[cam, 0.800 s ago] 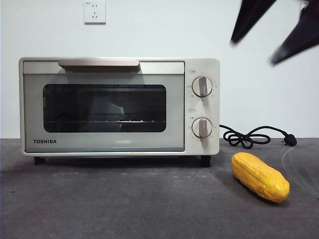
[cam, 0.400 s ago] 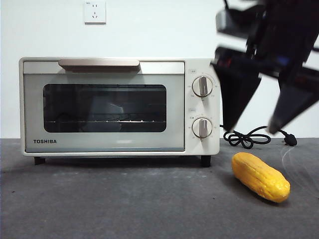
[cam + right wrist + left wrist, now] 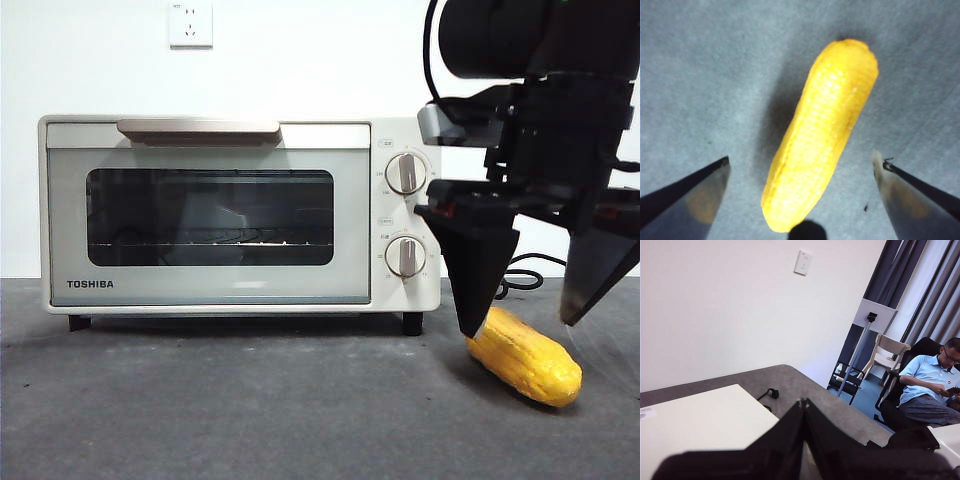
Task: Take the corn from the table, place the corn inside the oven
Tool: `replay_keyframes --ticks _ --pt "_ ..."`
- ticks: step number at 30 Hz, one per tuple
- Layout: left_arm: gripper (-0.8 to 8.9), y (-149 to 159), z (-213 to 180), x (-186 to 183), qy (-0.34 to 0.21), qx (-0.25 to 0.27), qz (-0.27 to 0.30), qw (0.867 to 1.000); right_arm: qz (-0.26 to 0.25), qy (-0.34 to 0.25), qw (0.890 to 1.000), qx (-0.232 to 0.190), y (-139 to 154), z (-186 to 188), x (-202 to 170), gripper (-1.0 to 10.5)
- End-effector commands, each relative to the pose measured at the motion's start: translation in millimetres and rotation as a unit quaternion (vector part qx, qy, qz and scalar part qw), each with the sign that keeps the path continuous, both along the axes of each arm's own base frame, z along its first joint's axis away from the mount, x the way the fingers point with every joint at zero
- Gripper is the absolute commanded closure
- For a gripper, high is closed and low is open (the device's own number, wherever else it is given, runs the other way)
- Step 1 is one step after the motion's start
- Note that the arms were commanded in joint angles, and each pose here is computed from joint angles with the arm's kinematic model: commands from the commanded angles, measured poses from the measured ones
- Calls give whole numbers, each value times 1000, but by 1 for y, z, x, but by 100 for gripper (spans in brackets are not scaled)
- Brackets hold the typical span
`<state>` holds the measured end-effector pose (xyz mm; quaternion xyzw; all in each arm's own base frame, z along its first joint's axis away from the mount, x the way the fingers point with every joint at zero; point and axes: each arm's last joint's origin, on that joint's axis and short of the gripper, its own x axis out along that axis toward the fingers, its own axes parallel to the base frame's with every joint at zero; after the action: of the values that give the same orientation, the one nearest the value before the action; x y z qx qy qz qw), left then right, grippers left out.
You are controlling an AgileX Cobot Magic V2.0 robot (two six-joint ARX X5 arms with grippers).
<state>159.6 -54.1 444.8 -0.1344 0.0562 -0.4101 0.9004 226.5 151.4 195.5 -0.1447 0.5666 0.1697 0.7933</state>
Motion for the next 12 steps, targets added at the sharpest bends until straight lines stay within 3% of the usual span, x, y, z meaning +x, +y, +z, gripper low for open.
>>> replay_keyframes --ticks 1,12 --pt "817 0 0 0 -7 6 -1 1000 -5 4 1000 -5 -1 -5 4 469" --pt "817 0 0 0 -9 8 12 1000 4 22 1000 -1 -8 -11 10 474"
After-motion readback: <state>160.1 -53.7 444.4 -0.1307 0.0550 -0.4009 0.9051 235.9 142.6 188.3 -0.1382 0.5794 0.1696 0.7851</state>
